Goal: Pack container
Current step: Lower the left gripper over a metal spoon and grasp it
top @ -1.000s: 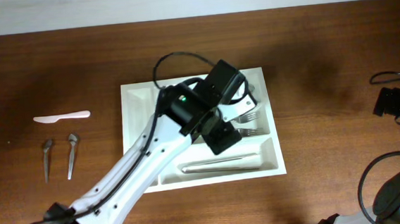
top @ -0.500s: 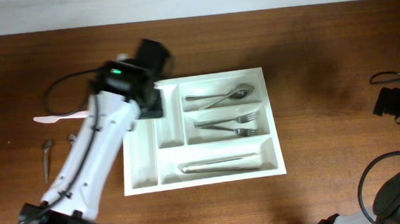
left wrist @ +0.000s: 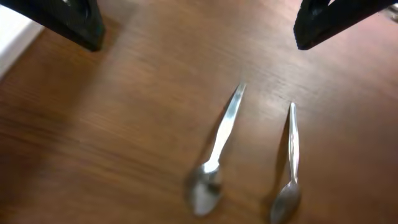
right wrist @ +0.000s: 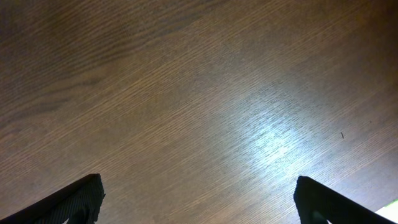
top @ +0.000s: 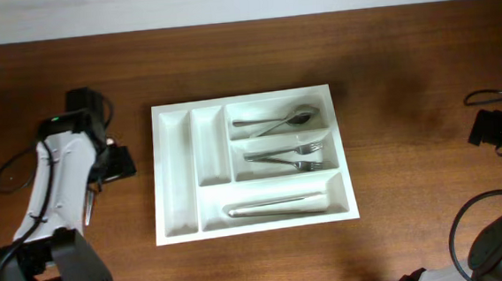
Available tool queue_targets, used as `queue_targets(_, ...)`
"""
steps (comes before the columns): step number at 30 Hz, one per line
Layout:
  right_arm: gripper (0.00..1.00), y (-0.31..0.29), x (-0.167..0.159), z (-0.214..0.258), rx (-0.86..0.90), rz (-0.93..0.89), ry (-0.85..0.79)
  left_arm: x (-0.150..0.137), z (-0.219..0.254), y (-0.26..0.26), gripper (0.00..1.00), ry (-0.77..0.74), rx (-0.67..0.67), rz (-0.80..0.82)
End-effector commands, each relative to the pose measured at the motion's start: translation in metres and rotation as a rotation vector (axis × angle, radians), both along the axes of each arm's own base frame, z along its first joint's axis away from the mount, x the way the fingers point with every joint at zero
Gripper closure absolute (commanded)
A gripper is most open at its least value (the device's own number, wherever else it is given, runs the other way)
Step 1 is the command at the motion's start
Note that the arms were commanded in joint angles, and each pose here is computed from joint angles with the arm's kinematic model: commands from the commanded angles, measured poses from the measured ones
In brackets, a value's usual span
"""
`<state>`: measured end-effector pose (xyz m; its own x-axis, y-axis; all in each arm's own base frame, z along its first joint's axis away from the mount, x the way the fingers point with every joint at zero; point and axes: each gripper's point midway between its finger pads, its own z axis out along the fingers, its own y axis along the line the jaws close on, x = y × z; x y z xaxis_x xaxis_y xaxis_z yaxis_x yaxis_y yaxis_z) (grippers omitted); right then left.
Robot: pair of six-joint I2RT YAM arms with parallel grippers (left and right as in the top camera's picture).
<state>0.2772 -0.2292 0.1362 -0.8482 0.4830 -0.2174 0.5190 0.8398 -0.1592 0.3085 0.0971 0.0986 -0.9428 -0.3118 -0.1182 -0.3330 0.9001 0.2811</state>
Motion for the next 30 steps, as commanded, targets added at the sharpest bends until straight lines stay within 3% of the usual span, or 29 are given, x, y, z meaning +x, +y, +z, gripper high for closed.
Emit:
queue_targets(1,0.01,-0.001,-0.001,0.002,-0.003,-0.013,-0.009,0.007,-0.008,-0.001,0.02,-0.042,-0.159,-0.055)
queue_targets(5,0.01,-0.001,-0.001,0.002,-0.003,-0.013,-0.009,0.035,-0.01,-0.023,0.02,-0.175,-0.35,-0.292)
queue_targets(11,0.01,-0.001,-0.001,0.002,-0.003,-0.013,-0.009,0.038,-0.022,0.015,0.01,-0.176,-0.162,-0.238)
queue_targets(20,0.01,-0.001,-0.001,0.002,-0.003,-0.013,-0.009,0.025,-0.036,0.025,0.01,-0.126,-0.1,-0.214)
queue_targets(30,0.01,-0.001,-0.001,0.002,-0.003,-0.013,-0.009,-0.004,-0.045,0.017,0.01,-0.018,-0.144,-0.205)
